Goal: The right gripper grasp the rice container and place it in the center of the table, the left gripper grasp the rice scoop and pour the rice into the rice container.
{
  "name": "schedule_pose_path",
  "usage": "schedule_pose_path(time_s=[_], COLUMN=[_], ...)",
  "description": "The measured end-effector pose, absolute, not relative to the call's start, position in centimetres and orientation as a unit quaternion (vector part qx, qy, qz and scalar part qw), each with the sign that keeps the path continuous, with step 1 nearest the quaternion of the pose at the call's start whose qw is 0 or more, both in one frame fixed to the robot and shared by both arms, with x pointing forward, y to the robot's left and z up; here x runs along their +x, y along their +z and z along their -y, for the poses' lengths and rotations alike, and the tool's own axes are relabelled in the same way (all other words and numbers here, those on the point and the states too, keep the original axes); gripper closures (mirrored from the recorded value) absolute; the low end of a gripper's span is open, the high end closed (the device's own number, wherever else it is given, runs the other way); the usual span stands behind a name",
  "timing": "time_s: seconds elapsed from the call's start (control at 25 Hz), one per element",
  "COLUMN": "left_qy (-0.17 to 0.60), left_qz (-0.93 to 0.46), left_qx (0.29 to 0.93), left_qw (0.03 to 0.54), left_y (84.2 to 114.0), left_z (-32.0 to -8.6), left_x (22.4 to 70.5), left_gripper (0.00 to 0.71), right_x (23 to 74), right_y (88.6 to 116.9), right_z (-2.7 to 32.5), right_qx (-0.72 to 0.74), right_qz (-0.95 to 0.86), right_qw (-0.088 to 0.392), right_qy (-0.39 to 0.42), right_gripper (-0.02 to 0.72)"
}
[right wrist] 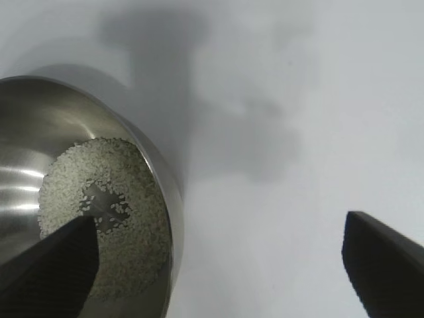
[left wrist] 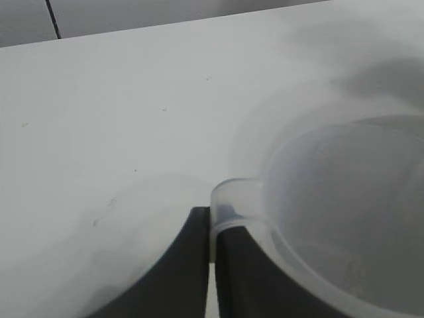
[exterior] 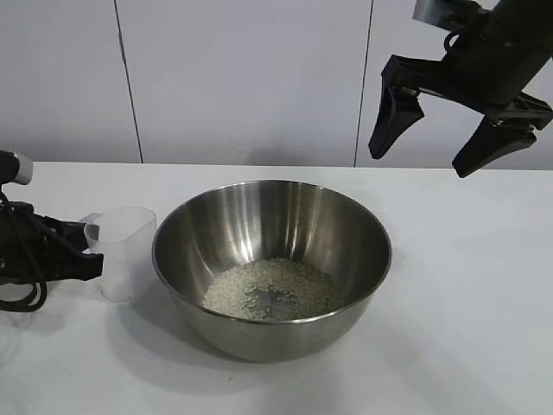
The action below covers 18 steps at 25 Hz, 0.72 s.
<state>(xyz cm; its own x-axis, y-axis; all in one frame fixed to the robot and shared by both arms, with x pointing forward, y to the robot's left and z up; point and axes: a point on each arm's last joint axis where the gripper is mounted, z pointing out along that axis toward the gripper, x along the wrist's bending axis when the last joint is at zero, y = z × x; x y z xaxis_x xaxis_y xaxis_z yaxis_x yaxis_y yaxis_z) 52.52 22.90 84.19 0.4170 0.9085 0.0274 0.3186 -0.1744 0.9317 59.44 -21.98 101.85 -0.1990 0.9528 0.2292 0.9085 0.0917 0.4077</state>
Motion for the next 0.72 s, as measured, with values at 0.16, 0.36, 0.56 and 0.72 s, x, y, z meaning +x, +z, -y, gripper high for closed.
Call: schedule_pose_path(time_s=[0.16, 0.36, 0.56, 0.72], left_qy=[0.315, 0.313, 0.300, 0.314], left_qz=[-0.438, -0.431, -0.438, -0.440], left_qx=[0.699, 0.716, 0.728, 0.718], left_qw=[0.469, 0.451, 0.434, 0.438], left_y=[84.2, 83.7, 83.3, 84.9], left_z=[-22.9, -23.1, -23.5, -23.9], left_x=[52.5, 51.2, 49.4, 48.4], left_gripper=[0.548, 0.275, 0.088, 0.038], right_x=[59.4, 59.4, 59.4, 59.4], right_y=[101.9, 101.9, 101.9, 101.9], right_z=[22.0, 22.0, 22.0, 22.0], right_qx=[0.631, 0.631, 0.631, 0.631], right_qz=[-0.737, -0.737, -0.737, -0.737], right_qw=[0.047, 0.047, 0.047, 0.047], right_qy=[0.236, 0.236, 0.236, 0.236], right_gripper=[0.010, 0.010, 0.010, 0.010])
